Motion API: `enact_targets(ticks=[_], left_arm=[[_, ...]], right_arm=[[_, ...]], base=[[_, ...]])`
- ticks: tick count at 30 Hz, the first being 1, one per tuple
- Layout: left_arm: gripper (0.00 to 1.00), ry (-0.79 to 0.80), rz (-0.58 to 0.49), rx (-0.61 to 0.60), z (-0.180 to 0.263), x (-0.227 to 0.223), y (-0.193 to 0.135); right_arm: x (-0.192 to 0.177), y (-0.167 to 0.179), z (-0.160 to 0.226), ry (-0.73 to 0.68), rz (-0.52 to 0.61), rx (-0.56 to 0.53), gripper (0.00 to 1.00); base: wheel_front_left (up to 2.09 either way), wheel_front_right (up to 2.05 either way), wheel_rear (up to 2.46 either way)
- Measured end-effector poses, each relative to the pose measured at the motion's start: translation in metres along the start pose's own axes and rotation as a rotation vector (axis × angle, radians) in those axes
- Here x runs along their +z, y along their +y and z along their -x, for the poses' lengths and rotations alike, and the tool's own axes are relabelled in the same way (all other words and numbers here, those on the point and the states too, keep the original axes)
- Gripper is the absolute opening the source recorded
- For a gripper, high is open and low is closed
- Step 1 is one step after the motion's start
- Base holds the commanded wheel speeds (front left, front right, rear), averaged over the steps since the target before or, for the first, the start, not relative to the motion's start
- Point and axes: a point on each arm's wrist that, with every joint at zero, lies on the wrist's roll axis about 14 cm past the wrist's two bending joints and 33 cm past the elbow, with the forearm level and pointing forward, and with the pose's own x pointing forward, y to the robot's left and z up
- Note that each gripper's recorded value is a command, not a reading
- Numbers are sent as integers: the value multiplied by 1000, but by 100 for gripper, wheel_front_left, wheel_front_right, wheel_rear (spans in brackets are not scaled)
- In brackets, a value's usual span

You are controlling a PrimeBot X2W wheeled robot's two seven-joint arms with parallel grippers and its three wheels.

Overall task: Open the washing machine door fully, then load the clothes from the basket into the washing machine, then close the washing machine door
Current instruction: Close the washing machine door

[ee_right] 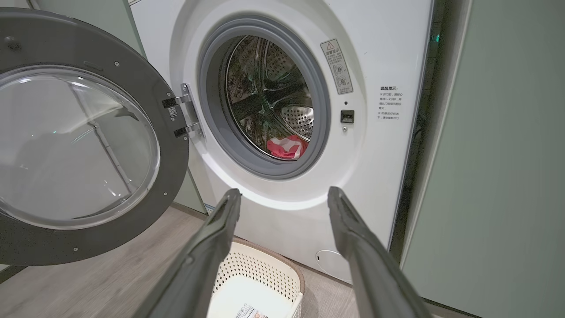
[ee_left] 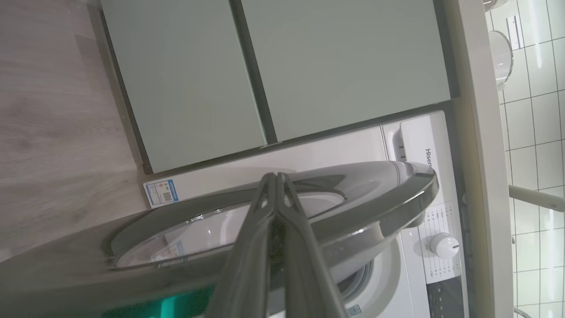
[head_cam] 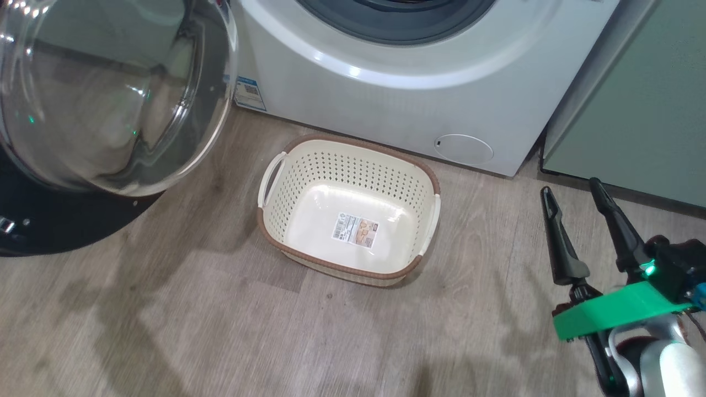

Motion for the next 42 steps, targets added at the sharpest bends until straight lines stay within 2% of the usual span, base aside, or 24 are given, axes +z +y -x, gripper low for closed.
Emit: enact_targets(ticks=[11, 14, 22, 42], left_arm=[[0, 224, 27, -88, 12, -45, -9], [0, 325, 44, -130, 17, -75, -13], [0, 442, 47, -193, 25, -109, -20], [0, 803, 29, -365, 17, -238, -66]], right_arm=[[0, -1, -1, -11, -2, -2, 100], [3, -2, -1, -19, -1, -7, 100], [4, -12, 5, -29, -5, -37, 100], [8, -64, 45, -54, -12, -219, 100]], base=[[0, 0, 0], [0, 0, 0], [0, 0, 0], [0, 0, 0]])
